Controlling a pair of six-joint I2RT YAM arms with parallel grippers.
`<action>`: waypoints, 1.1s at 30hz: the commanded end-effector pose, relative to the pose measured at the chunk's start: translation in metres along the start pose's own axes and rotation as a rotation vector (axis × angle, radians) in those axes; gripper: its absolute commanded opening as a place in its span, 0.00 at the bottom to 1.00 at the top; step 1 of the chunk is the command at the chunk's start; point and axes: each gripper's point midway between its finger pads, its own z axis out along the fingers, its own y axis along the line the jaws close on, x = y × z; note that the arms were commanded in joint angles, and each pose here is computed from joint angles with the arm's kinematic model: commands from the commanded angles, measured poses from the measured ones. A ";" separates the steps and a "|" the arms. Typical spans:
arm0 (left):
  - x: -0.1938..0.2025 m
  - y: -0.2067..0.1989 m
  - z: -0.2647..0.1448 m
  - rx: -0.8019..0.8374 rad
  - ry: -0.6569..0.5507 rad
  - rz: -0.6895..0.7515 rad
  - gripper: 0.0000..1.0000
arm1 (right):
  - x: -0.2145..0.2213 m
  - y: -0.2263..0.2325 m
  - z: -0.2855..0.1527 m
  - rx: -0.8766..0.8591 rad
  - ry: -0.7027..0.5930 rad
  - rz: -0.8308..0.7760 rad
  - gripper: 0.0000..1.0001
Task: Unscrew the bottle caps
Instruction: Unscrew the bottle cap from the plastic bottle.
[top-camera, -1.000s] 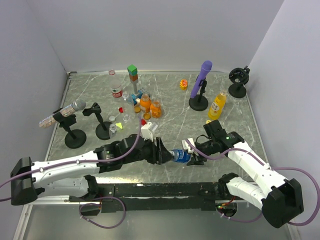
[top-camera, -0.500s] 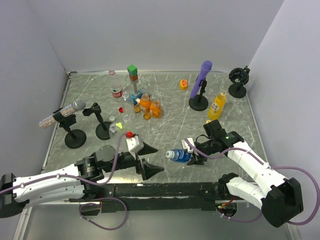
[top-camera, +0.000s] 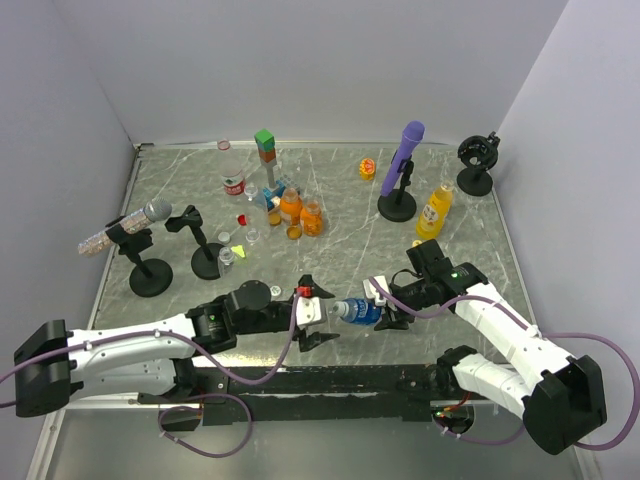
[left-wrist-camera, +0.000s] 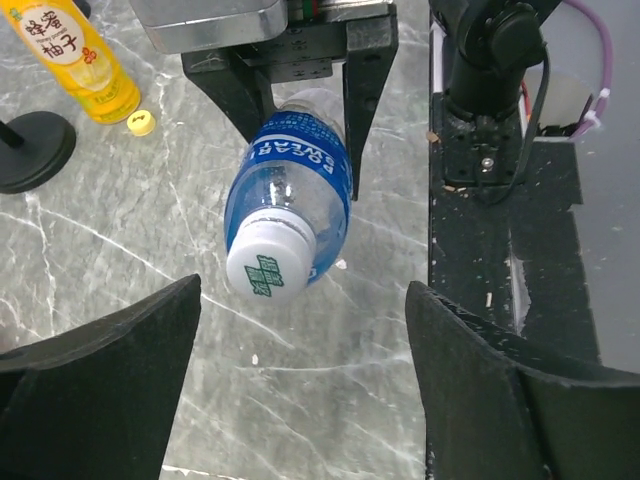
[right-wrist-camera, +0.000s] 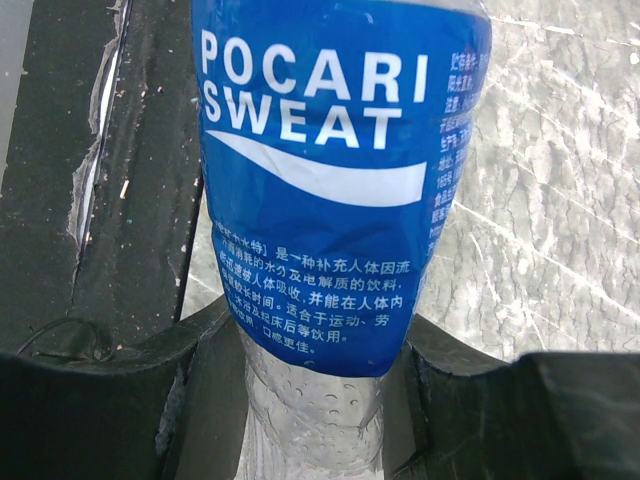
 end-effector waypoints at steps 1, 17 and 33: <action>-0.038 0.006 0.005 0.011 -0.124 0.065 0.77 | -0.007 -0.001 0.000 -0.001 -0.034 -0.042 0.19; -0.034 0.009 0.014 0.028 -0.105 0.026 0.41 | -0.007 -0.001 0.000 -0.007 -0.032 -0.037 0.19; -0.046 0.011 0.013 -0.140 0.040 -0.837 0.01 | -0.005 -0.002 0.001 -0.008 -0.026 -0.033 0.18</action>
